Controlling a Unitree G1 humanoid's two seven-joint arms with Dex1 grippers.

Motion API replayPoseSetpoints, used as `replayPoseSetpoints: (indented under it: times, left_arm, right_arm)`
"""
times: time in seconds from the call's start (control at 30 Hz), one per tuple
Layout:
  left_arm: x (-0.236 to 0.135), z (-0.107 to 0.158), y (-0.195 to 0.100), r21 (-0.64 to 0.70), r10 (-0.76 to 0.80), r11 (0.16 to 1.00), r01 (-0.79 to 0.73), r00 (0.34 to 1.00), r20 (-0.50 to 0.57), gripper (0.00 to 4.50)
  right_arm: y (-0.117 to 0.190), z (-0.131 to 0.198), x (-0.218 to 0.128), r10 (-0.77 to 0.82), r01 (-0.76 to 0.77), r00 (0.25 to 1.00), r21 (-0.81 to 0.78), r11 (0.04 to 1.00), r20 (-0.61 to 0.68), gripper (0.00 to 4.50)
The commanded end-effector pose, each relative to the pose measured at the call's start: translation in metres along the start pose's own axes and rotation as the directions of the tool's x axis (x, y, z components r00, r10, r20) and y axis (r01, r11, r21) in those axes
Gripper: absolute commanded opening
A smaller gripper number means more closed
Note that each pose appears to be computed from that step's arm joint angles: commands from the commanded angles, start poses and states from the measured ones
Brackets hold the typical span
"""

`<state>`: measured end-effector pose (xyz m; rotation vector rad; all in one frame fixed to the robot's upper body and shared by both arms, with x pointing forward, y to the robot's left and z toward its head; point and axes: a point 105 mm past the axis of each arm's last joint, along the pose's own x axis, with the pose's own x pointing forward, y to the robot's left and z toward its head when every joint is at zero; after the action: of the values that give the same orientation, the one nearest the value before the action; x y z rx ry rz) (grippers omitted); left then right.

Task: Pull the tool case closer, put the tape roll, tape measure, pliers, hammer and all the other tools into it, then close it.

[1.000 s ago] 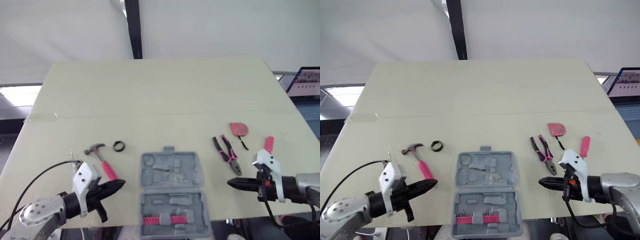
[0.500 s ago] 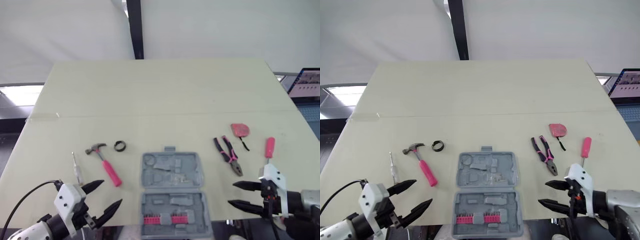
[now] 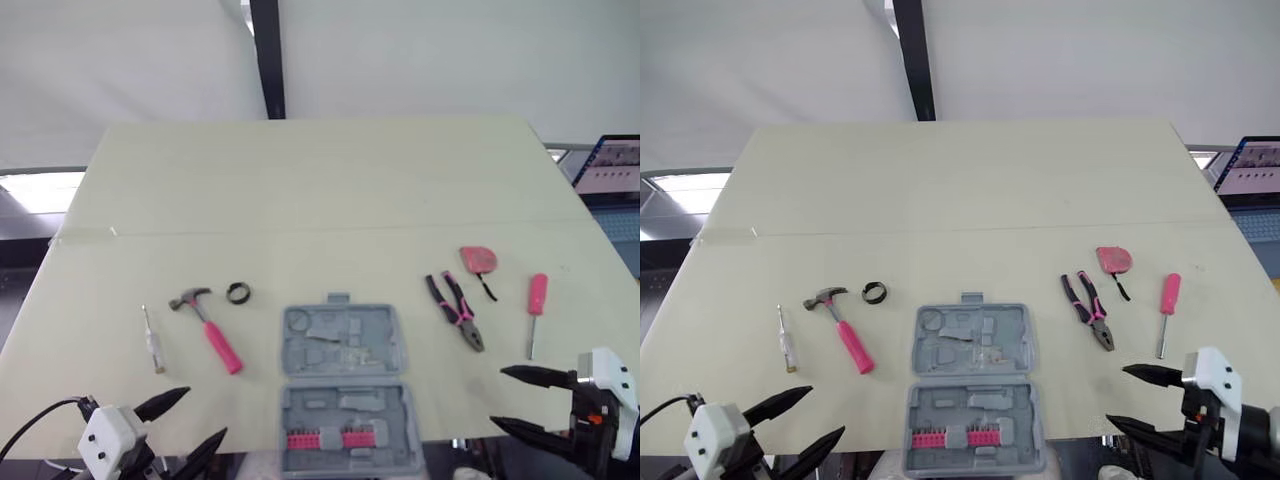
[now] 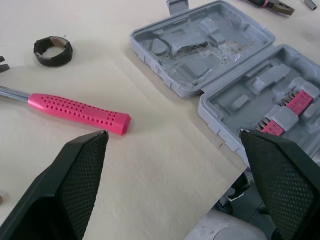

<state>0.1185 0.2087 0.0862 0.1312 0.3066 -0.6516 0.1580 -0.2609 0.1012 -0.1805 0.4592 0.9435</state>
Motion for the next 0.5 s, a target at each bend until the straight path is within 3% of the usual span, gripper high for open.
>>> replayPoseSetpoints:
  times: [0.03,0.2,0.37,0.5]
  left_arm:
    - [0.004,0.002,0.001,0.006,-0.004,1.000,0.004,1.000,0.012,4.50]
    - [0.018,0.004,0.010,-0.007,-0.084,0.996,0.084,0.993,-0.082,4.50]
    - [0.038,0.032,0.038,0.061,-0.075,0.995,0.081,0.993,-0.088,4.50]
    - [0.051,0.042,0.044,0.113,-0.167,0.973,0.199,0.956,-0.241,4.50]
  right_arm:
    - [0.002,0.002,0.001,0.014,-0.014,1.000,-0.045,0.999,0.003,4.45]
    - [0.012,0.025,0.010,0.060,-0.046,0.994,-0.151,0.987,0.091,4.45]
    - [0.024,0.045,0.018,0.084,-0.046,0.982,-0.220,0.974,0.169,4.45]
    - [0.032,0.052,0.028,0.082,-0.028,0.975,-0.253,0.967,0.207,4.45]
